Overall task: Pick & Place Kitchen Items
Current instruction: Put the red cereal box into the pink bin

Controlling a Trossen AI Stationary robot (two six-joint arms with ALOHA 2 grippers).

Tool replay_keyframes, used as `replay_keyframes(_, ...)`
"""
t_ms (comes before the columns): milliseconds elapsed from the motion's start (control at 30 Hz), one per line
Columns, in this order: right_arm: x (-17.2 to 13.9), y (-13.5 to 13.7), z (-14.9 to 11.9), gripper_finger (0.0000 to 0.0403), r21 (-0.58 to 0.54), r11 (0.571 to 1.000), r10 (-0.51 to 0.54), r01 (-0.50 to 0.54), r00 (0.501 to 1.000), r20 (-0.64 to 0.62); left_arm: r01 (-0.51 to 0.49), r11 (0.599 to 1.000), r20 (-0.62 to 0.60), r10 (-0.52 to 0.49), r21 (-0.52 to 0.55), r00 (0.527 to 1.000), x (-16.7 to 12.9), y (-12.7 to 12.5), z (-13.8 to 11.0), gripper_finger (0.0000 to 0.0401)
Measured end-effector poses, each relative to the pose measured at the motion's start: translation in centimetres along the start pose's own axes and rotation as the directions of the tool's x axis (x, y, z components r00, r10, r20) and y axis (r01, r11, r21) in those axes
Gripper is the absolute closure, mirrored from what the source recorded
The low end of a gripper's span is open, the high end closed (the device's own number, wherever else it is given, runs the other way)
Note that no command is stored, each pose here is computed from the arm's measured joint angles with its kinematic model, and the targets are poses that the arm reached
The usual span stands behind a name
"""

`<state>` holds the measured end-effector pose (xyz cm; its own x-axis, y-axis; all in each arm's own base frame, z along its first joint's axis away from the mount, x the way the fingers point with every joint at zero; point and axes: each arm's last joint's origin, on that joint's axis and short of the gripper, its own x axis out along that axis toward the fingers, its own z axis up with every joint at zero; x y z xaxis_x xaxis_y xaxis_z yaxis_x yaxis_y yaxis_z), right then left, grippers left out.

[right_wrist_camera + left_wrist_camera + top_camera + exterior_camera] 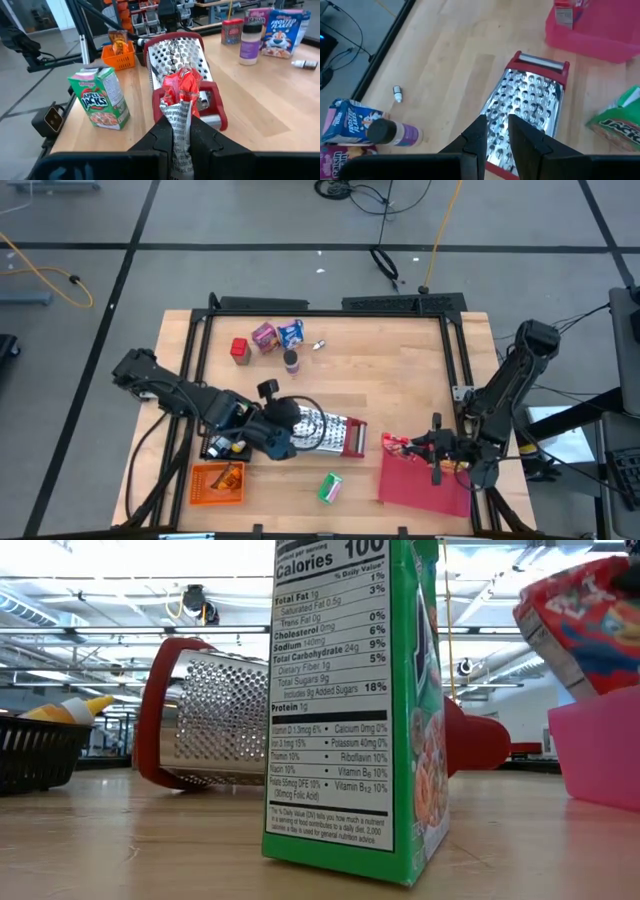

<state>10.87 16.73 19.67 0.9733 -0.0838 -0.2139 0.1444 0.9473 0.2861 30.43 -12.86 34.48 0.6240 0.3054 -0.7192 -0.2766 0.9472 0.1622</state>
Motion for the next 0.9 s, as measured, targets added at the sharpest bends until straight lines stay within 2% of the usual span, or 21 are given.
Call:
replay_keyframes(267,0.5,-1.0,-2.3,0.0379,0.017,1.000,0.003,-0.003,1.000,0.002,0.033,0.999,0.062,-0.033,0.007,0.998,0.6,-0.6,0.2,0.0320)
replay_keyframes(367,0.5,-1.3,-2.9,0.0366,0.030,0.999,0.012,-0.012,1.000,0.001,0.039,0.999,0.078,-0.040,0.016,0.996,0.6,-0.7,0.4,0.0320)
replay_keyframes(500,0.5,-1.5,-3.1,0.0332,0.028,0.999,0.030,-0.030,1.000,0.001,0.044,0.999,0.088,-0.046,0.025,0.995,0.6,-0.7,0.5,0.0320)
replay_keyframes(700,0.5,-1.2,-2.8,0.0265,-0.058,0.997,0.055,-0.054,0.998,0.012,0.043,0.999,0.087,-0.045,0.027,0.995,0.6,-0.7,0.5,0.0320)
replay_keyframes(900,0.5,-1.2,-2.8,0.0210,-0.060,0.997,0.058,-0.057,0.998,0.011,0.043,0.999,0.087,-0.045,0.028,0.995,0.6,-0.7,0.5,0.0320)
